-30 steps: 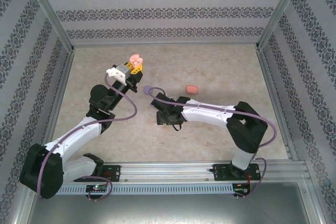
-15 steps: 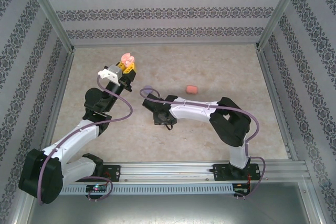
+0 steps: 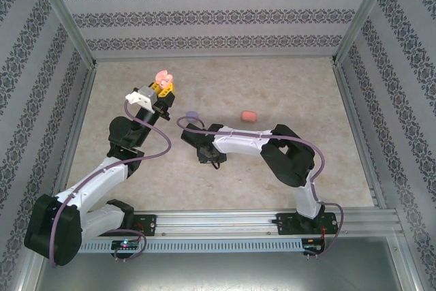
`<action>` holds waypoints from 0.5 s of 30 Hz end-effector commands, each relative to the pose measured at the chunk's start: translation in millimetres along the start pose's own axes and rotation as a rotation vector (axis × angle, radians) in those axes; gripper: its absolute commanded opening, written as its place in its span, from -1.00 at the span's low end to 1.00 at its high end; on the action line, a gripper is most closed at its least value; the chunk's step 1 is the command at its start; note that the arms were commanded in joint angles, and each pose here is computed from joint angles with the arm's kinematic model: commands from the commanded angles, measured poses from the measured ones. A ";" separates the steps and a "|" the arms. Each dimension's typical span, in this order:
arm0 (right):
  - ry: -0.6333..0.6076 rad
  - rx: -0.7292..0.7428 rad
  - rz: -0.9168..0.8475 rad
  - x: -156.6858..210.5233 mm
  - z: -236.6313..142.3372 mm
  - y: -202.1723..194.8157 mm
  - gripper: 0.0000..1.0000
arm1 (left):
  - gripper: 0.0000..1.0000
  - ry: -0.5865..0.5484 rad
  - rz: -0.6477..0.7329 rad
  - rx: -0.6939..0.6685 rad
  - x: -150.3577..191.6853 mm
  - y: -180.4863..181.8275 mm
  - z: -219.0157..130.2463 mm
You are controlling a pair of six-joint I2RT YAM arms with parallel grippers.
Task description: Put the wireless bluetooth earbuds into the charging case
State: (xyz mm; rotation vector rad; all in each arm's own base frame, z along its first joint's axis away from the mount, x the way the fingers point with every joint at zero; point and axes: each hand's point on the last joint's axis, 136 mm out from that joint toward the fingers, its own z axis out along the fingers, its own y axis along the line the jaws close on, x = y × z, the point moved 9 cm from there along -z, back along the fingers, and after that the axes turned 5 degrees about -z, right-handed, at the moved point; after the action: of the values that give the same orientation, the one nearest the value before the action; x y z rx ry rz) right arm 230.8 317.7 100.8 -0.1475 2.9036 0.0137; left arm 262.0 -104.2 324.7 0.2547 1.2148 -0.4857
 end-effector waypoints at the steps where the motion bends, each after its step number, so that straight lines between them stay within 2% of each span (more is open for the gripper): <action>1: -0.004 0.049 0.010 3.2 2.5 0.9 -0.20 | -1.00 -0.078 -0.003 0.013 -15.1 0.4 -4.7; 15: 0.004 0.059 0.008 7.6 4.7 3.5 -0.30 | -1.00 -0.074 0.000 0.011 -13.2 1.8 -6.7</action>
State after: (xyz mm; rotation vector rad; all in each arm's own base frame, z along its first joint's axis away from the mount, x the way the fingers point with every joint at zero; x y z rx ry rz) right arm 229.6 321.1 100.8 -0.1280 2.8948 0.0070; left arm 261.2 -102.1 323.9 0.2530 1.2135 -0.4816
